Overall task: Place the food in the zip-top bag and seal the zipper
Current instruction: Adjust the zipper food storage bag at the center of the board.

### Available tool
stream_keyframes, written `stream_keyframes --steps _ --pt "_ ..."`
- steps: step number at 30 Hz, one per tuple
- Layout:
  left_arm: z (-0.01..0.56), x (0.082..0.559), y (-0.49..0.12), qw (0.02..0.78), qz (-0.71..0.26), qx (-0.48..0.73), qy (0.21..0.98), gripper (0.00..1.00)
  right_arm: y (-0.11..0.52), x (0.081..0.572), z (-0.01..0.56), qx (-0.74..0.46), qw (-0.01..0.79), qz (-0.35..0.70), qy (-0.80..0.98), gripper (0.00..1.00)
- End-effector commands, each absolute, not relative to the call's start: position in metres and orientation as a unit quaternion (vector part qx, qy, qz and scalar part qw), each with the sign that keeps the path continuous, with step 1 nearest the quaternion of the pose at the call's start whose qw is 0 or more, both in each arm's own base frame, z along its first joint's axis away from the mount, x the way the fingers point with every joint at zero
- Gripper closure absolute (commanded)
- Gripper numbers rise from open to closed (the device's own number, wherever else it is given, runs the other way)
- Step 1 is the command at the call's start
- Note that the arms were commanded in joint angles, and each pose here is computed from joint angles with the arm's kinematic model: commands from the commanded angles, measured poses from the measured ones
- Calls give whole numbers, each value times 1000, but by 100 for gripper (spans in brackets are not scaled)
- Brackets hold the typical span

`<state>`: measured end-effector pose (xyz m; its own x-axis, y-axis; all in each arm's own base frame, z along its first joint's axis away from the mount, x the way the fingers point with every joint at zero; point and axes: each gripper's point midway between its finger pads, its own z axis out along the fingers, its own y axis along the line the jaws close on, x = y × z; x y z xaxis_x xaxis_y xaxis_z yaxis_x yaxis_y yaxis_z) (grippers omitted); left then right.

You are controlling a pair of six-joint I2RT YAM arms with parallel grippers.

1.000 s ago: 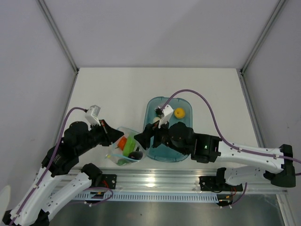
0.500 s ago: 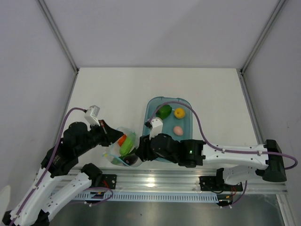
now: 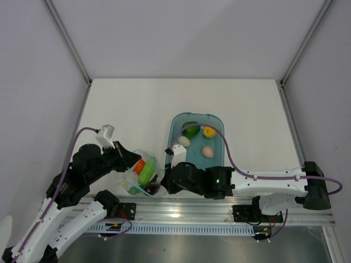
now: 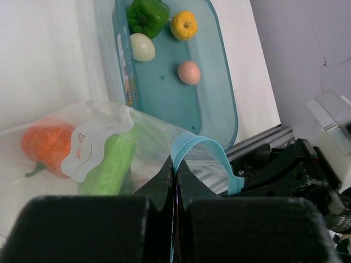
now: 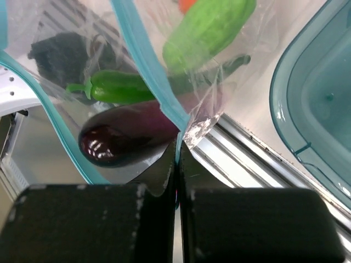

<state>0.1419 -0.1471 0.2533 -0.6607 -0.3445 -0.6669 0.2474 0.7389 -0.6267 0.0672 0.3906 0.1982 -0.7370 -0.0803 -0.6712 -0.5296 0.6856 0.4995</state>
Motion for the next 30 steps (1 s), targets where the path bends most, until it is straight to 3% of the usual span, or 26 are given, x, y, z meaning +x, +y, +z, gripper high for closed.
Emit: stream_keyframes --steps 1,7,12,14,21,26,30 --pt "265 145 -138 442 -346 -25 828 100 405 86 247 -169 356 382 836 100" --pt "256 140 -139 428 -342 -15 836 99 431 170 320 -165 333 485 792 100" --pt "290 120 -135 437 -382 -11 814 99 446 180 368 -190 353 492 773 100" --pt "281 127 -127 456 -364 -31 812 99 453 180 370 -194 355 497 768 100" --pt "226 142 -135 398 -312 -34 862 99 464 201 266 -172 263 466 827 100" --pt "288 129 -133 449 -371 -24 813 99 472 187 312 -204 311 475 798 100" --pt "291 134 -126 468 -358 -34 807 99 471 185 335 -206 338 477 784 100"
